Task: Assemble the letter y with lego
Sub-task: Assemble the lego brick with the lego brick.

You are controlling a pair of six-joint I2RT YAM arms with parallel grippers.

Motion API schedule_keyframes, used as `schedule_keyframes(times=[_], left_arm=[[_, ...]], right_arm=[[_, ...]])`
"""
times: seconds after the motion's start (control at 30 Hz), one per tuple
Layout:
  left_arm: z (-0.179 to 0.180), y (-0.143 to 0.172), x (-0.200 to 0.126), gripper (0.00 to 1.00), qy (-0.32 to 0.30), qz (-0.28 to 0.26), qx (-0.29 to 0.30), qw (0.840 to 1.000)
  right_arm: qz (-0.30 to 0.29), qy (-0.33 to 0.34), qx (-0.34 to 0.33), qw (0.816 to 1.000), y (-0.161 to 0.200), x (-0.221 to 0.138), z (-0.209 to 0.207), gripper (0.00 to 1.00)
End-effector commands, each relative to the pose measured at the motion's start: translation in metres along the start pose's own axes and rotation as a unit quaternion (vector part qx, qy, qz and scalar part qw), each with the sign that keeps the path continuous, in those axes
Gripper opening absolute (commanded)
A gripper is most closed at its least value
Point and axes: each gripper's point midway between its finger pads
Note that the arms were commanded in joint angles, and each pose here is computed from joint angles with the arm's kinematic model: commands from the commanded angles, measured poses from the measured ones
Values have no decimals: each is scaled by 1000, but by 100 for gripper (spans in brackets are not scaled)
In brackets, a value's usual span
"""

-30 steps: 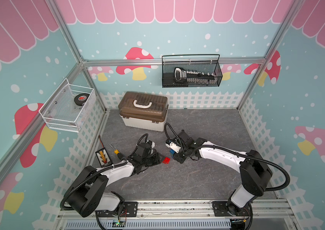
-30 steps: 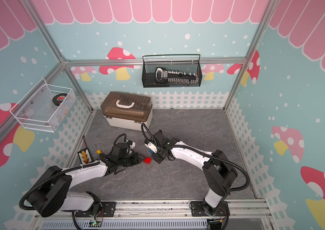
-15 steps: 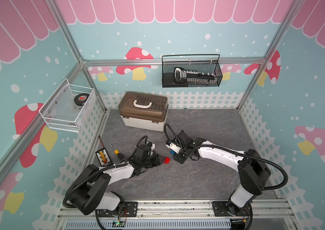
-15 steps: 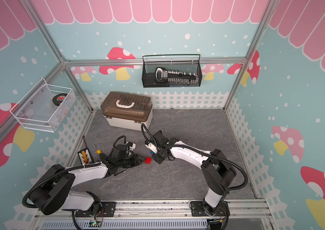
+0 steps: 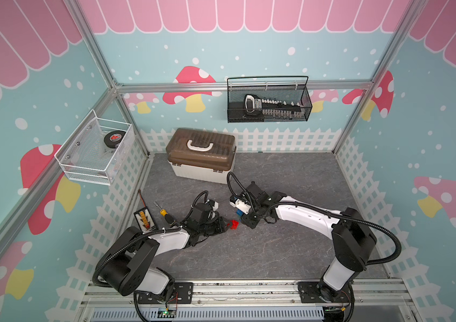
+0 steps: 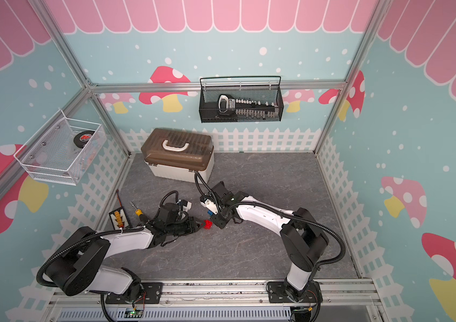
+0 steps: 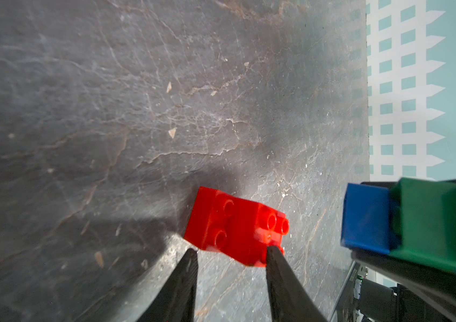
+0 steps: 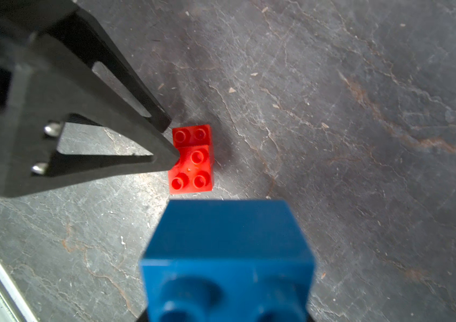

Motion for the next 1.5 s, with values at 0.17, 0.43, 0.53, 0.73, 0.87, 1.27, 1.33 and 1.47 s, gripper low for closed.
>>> schedule_keyframes(times=[0.17, 0.43, 0.53, 0.73, 0.87, 1.27, 1.33, 1.47], left_arm=[[14, 5, 1, 40, -16, 1, -2, 1000], [15, 5, 0, 39, -18, 0, -2, 1000], [17, 6, 0, 38, -19, 1, -3, 1000], [18, 6, 0, 38, -20, 0, -5, 1000], [19, 6, -1, 38, -21, -1, -7, 1000], [23, 8, -1, 36, -24, -1, -9, 1000], [23, 8, -1, 37, -24, 0, -8, 1000], [23, 8, -1, 36, -24, 0, -9, 1000]], right_arm=[[31, -16, -22, 999, -2, 13, 18, 16], [45, -16, -32, 998, -2, 20, 22, 16], [52, -14, -36, 998, -1, 22, 23, 16], [62, -7, -42, 997, 1, 25, 23, 16], [63, -6, -45, 997, -1, 27, 24, 16], [64, 0, -52, 997, -5, 31, 22, 16], [67, 2, -54, 996, -5, 32, 22, 16], [71, 3, -58, 996, -4, 32, 21, 16]])
Point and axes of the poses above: each gripper's point midway between its finger pads, its own x axis out along the fingers, its own z axis along the line the jaws close on, y = z × x, and after that the axes turned 3 degrees about -x, right-handed
